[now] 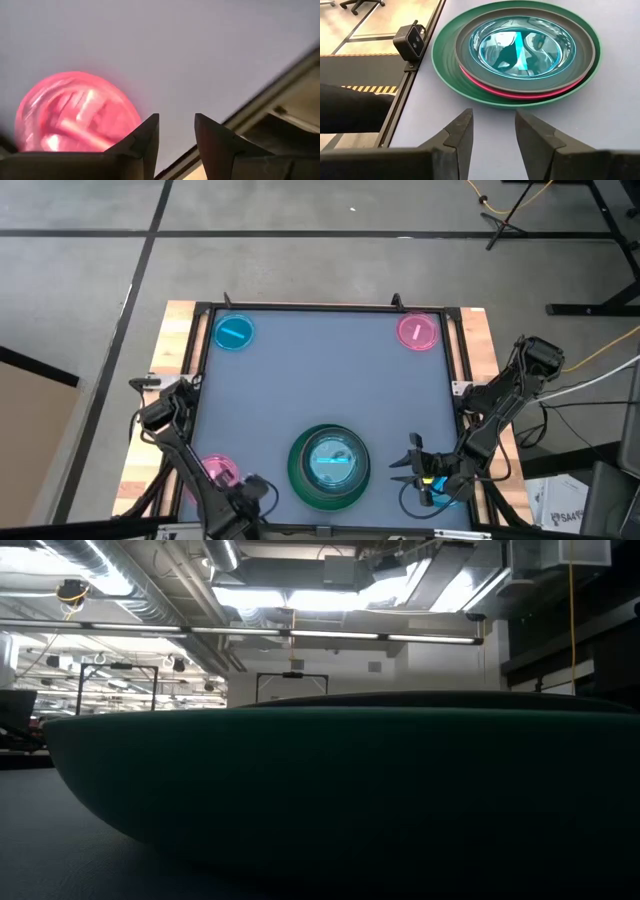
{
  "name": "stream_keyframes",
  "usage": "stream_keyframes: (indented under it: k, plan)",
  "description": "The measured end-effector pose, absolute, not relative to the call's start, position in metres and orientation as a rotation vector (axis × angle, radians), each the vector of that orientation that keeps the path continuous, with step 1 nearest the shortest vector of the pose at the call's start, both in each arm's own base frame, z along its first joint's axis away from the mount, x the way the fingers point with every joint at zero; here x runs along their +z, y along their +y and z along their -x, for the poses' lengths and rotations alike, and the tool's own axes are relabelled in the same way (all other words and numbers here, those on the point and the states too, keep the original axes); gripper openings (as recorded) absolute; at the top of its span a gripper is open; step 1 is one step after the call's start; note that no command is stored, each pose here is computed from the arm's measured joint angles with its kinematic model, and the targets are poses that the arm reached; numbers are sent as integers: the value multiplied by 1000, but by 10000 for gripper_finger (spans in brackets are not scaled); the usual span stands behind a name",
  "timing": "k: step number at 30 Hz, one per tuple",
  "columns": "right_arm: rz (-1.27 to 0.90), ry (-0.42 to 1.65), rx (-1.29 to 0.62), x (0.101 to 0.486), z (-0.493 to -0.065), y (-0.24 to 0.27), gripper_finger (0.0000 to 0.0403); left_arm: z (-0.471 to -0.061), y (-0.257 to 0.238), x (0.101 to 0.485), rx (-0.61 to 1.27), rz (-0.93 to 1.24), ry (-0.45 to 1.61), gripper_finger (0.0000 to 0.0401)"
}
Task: Stack plastic plates
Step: Stack the bottom pink plate on top of the blue plate
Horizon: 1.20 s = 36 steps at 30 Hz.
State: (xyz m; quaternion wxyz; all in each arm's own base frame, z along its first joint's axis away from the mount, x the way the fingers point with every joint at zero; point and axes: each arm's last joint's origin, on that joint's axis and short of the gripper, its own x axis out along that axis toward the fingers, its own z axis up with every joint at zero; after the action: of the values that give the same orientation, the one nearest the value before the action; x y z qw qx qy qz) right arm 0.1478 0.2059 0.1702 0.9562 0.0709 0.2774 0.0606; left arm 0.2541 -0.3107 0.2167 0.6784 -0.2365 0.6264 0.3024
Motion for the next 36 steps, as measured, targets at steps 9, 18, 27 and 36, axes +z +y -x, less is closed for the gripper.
stream_keyframes:
  k: [9,18,27,36]
  plan:
    - [-144,567,127,170,-148,206,136,-242,-298,180,843,584,1669,118]
    - [-143,567,127,170,-148,206,136,-247,-295,164,776,605,1643,118]
    - [-128,572,117,169,-147,205,136,-241,-288,152,828,565,1648,118]
    - [-121,577,114,168,-147,204,136,-234,-281,141,861,532,1668,115]
